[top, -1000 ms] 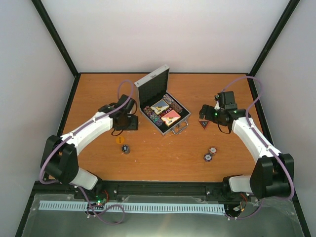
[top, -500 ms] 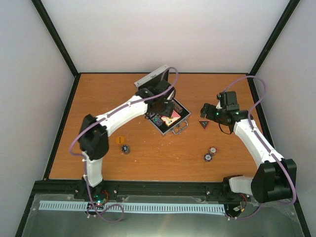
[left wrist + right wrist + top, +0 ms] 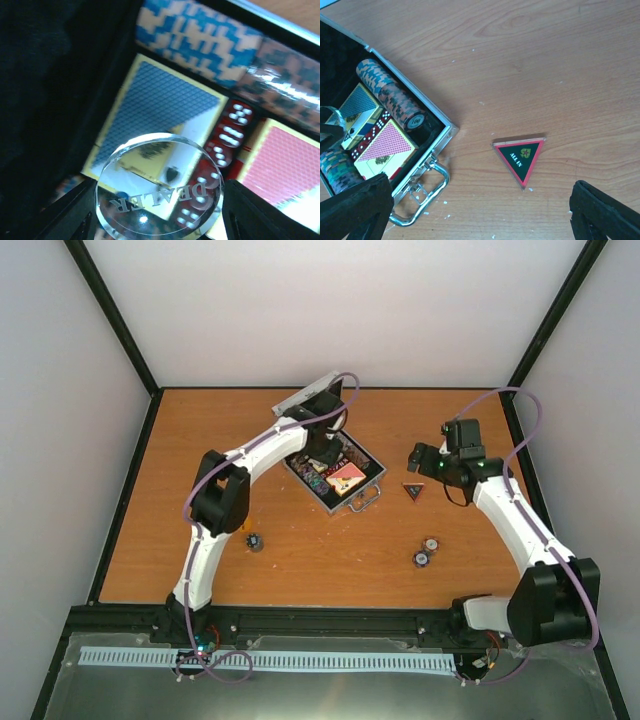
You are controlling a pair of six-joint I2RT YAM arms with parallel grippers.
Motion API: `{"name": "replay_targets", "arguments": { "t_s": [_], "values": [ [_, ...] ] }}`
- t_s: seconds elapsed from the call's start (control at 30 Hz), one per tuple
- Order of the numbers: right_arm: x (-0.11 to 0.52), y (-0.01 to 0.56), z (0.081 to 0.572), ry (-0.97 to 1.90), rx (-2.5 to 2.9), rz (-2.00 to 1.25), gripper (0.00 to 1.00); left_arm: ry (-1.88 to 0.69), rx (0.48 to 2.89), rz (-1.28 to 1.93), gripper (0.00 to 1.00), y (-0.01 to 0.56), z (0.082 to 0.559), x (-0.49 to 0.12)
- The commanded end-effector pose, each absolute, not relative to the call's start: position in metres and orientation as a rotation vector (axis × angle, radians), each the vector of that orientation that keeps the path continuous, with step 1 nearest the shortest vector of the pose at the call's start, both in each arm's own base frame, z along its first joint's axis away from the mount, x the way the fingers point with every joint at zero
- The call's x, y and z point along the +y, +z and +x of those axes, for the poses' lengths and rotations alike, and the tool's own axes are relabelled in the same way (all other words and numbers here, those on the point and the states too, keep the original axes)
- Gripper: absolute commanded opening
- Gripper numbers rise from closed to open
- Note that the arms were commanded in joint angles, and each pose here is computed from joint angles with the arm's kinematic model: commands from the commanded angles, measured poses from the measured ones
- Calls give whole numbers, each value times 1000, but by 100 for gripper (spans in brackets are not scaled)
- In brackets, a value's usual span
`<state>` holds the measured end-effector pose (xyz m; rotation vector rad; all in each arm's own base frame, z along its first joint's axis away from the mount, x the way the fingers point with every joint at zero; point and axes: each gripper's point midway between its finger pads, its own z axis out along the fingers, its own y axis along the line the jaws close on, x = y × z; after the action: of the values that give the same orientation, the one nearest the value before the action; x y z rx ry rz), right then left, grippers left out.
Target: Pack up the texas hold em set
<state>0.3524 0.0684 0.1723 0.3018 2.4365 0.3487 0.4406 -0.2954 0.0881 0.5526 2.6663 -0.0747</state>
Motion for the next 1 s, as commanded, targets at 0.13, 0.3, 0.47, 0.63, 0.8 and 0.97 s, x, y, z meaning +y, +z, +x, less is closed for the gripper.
{"name": "replay_targets", "arguments": {
  "t_s": [0.13,0.3,0.47,0.63,0.8,0.97],
  "values": [
    [66,178,375,330,2426,299,96,-67,2637,595,55,87,467,-289],
    [70,177,385,343,2437,290,96,-60,2635,596,55,81,476,-292],
    [70,175,388,344,2441,289,96,-67,2647,606,57,77,477,-293],
    [68,174,385,337,2443,293,96,-59,2662,612,68,72,474,-292],
    [67,175,384,334,2439,298,96,-71,2653,600,79,79,475,-293],
    [65,177,383,323,2435,294,96,-97,2638,592,84,90,474,-294]
  ]
}}
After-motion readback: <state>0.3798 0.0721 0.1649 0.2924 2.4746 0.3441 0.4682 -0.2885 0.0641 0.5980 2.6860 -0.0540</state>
